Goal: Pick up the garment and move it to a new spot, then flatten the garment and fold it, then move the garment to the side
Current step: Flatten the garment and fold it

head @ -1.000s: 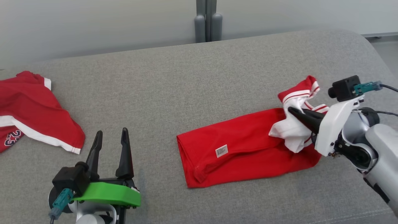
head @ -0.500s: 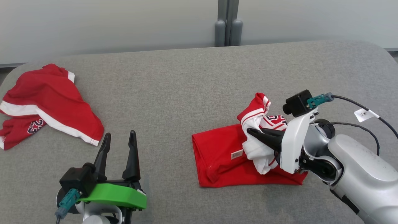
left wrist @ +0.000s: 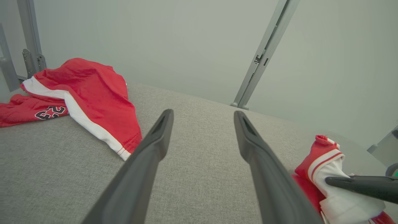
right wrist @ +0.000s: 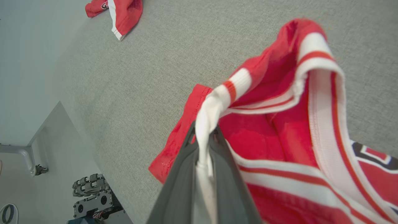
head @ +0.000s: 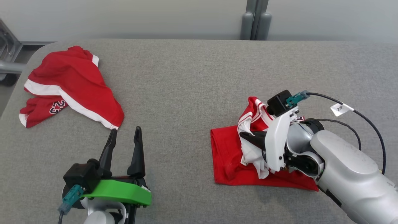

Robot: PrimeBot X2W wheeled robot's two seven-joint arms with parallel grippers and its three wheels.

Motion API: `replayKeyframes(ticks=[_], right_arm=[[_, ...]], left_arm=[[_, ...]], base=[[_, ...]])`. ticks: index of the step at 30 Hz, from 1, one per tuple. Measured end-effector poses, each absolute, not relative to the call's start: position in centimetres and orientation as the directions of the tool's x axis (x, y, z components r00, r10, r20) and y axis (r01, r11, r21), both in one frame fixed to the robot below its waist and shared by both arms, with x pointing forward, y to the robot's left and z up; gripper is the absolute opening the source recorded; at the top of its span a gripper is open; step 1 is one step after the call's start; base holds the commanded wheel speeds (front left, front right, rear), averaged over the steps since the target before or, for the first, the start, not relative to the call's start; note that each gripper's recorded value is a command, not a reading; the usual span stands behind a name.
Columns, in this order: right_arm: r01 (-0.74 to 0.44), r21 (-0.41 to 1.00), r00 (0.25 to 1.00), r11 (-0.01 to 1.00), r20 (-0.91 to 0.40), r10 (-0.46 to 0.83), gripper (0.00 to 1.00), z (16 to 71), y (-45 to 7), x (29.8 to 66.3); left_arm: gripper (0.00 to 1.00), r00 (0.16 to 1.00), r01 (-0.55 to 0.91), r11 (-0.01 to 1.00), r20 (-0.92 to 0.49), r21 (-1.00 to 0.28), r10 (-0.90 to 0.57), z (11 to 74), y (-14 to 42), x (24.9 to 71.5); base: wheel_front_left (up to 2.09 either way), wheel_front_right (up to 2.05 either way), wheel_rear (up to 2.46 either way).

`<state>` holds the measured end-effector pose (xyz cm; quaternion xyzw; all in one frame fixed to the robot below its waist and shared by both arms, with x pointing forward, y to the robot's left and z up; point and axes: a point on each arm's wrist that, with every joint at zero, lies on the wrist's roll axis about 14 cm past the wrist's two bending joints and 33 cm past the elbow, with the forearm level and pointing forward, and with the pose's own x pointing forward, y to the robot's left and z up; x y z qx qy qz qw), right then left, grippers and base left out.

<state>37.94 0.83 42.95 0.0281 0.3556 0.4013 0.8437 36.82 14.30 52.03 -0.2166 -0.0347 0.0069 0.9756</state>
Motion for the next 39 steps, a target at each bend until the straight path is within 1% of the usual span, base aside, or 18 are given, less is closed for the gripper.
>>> replayKeyframes(ticks=[1,2,4,5,6,7,19,22,25,28,31,33,35,39], right_arm=[[-0.657,0.333,0.425,0.676,-0.577,0.697,0.0,43.0,0.8,37.9],[-0.669,0.318,0.417,0.672,-0.588,0.693,0.13,42.7,1.0,37.9],[-0.684,0.301,0.394,0.664,-0.613,0.684,0.33,42.0,1.4,37.6],[-0.689,0.302,0.384,0.659,-0.619,0.685,0.45,41.9,1.7,37.4],[-0.693,0.306,0.378,0.653,-0.617,0.69,0.84,42.0,2.1,37.3],[-0.698,0.307,0.375,0.647,-0.612,0.696,1.0,42.1,2.5,37.2],[-0.759,0.321,0.374,0.566,-0.496,0.784,1.0,46.9,6.6,36.1],[-0.763,0.311,0.414,0.567,-0.439,0.797,1.0,49.1,6.6,36.8],[-0.747,0.283,0.49,0.601,-0.375,0.787,1.0,51.5,5.2,38.6],[-0.691,0.257,0.59,0.676,-0.341,0.732,1.0,52.7,1.8,40.7],[-0.581,0.246,0.693,0.775,-0.35,0.631,1.0,52.6,-3.0,42.6],[-0.499,0.255,0.735,0.828,-0.382,0.56,1.0,51.3,-6.3,42.9],[-0.421,0.272,0.751,0.865,-0.43,0.5,1.0,49.1,-9.0,42.5],[-0.299,0.329,0.736,0.896,-0.518,0.436,1.0,44.7,-12.1,40.7]], left_arm=[[1.0,0.997,0.002,0.906,0.065,-0.423,0.028,52.0,14.3,36.8],[1.0,0.998,-0.005,0.907,0.061,-0.422,0.034,51.9,14.5,36.8],[1.0,0.997,-0.017,0.907,0.056,-0.42,0.044,51.7,14.8,36.6],[1.0,0.997,-0.023,0.908,0.056,-0.419,0.051,51.6,15.0,36.6],[1.0,0.997,-0.027,0.908,0.054,-0.418,0.054,51.6,15.1,36.5],[1.0,0.997,-0.03,0.908,0.053,-0.417,0.057,51.5,15.2,36.4],[1.0,0.995,-0.024,0.909,0.075,-0.415,0.061,52.2,15.3,36.2],[1.0,0.996,-0.015,0.909,0.071,-0.416,0.049,52.0,14.9,36.0],[1.0,0.996,0.006,0.909,0.082,-0.416,0.032,52.4,14.4,36.1],[1.0,0.996,0.021,0.908,0.086,-0.418,0.016,52.5,13.9,36.0],[1.0,0.996,0.038,0.908,0.086,-0.418,-0.002,52.5,13.3,35.9],[1.0,0.995,0.053,0.907,0.096,-0.419,-0.014,52.8,12.9,36.0],[1.0,0.994,0.065,0.905,0.103,-0.42,-0.023,53.0,12.6,36.1],[1.0,0.995,0.071,0.91,0.096,-0.409,-0.034,52.7,12.2,36.5]], base=[[0.0,0.0,0.0],[0.0,0.0,0.0],[0.0,0.0,0.0],[0.0,0.0,0.0],[0.0,0.0,0.0],[0.0,0.0,0.0],[0.0,0.0,0.0],[0.0,0.0,0.0],[0.0,0.0,0.0],[0.0,0.0,0.0],[0.0,0.0,0.0],[0.0,0.0,0.0],[0.0,0.0,0.0],[0.0,0.0,0.0]])
